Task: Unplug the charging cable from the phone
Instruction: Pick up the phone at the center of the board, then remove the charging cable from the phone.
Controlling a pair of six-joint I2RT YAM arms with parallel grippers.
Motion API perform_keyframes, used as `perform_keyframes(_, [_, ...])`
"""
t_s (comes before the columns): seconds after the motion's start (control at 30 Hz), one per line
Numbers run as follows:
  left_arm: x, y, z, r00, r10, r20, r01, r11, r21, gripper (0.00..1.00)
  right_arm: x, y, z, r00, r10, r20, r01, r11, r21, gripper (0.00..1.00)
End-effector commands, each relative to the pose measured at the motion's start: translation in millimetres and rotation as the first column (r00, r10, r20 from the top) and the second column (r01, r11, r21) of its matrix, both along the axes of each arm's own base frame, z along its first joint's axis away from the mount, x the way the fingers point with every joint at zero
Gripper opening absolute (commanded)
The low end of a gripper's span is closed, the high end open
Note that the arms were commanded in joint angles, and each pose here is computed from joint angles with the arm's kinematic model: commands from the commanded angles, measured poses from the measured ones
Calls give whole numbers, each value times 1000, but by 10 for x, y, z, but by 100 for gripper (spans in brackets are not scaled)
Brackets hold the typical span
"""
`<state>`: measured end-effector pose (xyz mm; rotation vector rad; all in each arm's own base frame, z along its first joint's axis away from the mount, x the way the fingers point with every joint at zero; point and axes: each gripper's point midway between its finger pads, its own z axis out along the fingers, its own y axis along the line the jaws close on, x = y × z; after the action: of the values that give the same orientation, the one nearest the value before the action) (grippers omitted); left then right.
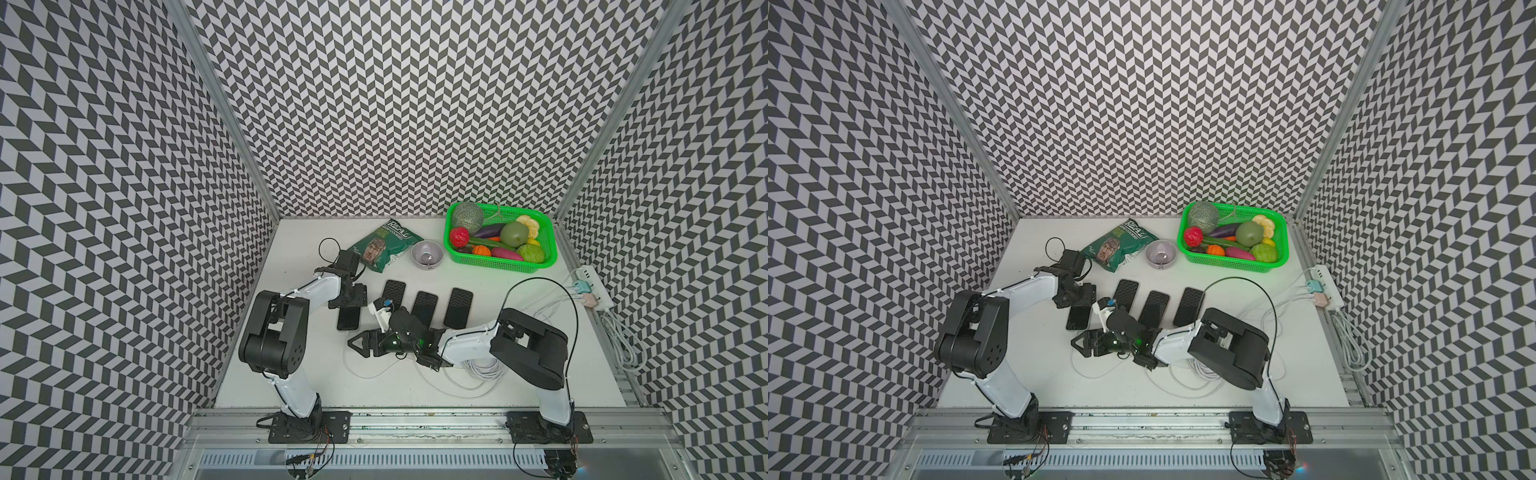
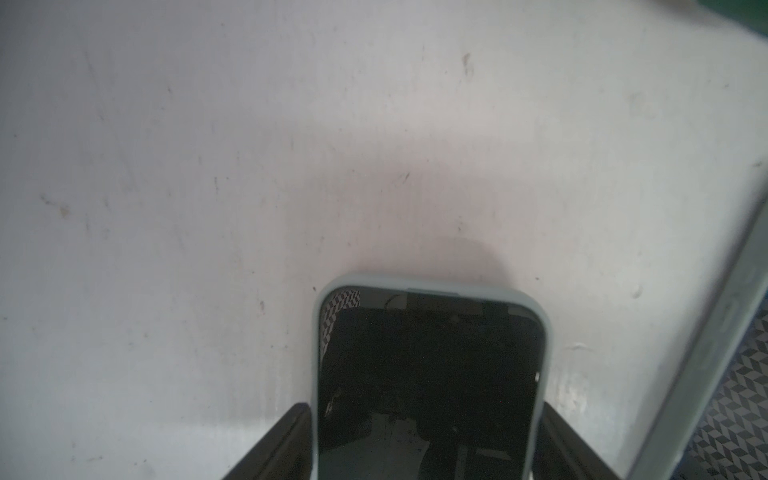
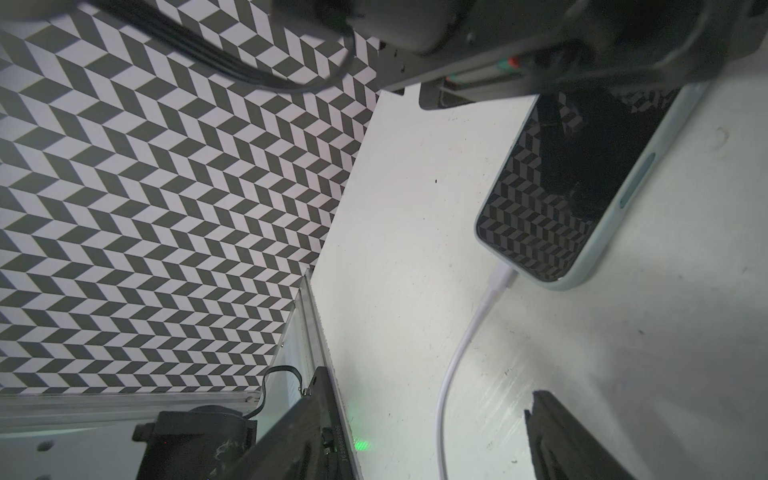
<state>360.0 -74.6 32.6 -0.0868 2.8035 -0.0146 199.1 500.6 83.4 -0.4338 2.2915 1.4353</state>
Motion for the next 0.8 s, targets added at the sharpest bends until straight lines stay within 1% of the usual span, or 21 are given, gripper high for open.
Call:
perform_keyframes(0.0, [65, -46, 203, 998, 5, 66, -2, 999, -49, 0, -2, 114, -47, 1000, 8, 6, -8, 1000, -6, 78])
perform_keyframes(0.3, [111, -97, 401, 991, 0, 135, 15, 994, -108, 0, 74, 244, -237, 1000, -5, -11, 5, 999, -37, 75])
perform_keyframes(0.47, [127, -93, 448, 989, 6, 149, 15, 990, -139, 0, 99, 292, -333, 1000, -7, -18, 6, 999, -51, 74])
perform_keyframes(0.77, [161, -86, 528, 985, 13, 175, 17, 985, -172, 0, 116, 378, -474, 999, -4, -51, 2, 999, -47, 66])
